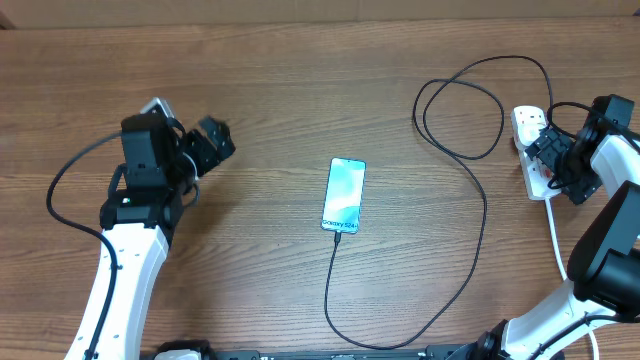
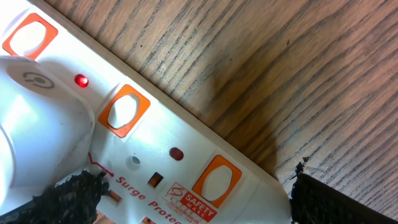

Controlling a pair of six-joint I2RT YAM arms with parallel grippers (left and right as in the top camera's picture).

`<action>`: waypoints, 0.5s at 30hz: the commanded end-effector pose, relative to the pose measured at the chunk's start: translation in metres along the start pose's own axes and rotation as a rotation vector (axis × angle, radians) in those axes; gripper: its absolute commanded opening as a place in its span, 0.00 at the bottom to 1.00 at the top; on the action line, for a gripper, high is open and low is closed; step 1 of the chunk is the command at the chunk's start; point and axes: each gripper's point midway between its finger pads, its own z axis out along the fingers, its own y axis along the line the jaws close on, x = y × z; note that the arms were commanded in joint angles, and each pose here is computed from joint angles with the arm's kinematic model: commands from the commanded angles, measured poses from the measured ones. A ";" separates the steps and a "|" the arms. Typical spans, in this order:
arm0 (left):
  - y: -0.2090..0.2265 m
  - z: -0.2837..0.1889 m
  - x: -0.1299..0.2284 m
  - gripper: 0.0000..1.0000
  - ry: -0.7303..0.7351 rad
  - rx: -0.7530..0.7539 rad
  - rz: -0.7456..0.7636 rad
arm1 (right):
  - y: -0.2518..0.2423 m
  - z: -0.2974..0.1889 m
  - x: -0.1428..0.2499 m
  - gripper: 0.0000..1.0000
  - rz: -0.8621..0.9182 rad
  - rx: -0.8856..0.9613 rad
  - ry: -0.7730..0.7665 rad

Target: Plug charger to phone and switch on socket

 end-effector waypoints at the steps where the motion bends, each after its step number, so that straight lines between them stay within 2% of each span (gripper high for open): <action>1: 0.024 0.001 0.008 0.99 -0.011 -0.101 0.024 | 0.010 0.009 0.008 1.00 -0.041 -0.019 0.019; 6: 0.051 0.009 0.032 1.00 0.013 -0.163 0.023 | 0.010 0.009 0.009 1.00 -0.041 -0.019 0.020; 15: 0.078 0.019 0.071 0.99 -0.008 -0.143 0.025 | 0.010 0.009 0.009 1.00 -0.041 -0.019 0.020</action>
